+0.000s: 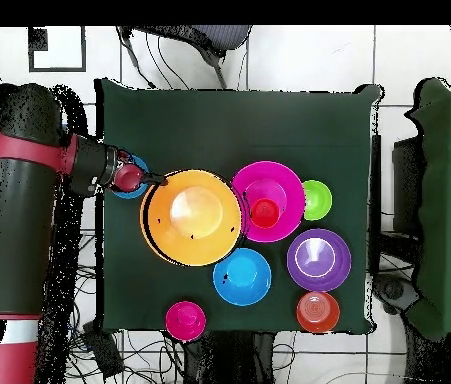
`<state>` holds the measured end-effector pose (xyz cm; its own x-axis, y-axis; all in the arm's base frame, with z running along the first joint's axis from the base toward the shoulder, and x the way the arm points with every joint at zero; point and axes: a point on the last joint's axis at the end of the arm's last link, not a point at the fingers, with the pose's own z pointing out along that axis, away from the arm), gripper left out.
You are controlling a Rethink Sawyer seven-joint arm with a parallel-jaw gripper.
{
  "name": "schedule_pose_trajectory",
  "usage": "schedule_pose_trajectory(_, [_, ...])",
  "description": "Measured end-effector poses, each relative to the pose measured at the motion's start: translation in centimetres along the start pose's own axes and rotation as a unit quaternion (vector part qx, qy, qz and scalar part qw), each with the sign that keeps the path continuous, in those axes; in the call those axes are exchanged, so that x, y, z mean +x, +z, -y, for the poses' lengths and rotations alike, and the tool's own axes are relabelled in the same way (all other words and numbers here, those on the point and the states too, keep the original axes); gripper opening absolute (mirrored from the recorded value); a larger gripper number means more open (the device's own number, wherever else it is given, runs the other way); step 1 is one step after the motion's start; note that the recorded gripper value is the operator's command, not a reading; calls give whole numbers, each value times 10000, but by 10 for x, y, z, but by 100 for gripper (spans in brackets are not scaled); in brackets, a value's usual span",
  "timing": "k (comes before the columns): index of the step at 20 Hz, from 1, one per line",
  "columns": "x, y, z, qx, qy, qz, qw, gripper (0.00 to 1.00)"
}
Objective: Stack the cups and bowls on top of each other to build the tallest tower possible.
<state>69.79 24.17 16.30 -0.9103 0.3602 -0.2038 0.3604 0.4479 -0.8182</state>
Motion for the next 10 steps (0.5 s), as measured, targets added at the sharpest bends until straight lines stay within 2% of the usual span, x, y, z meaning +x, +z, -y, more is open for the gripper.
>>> schedule_pose_trajectory(10, [-5,6,3,87,-457,41,9989,0])
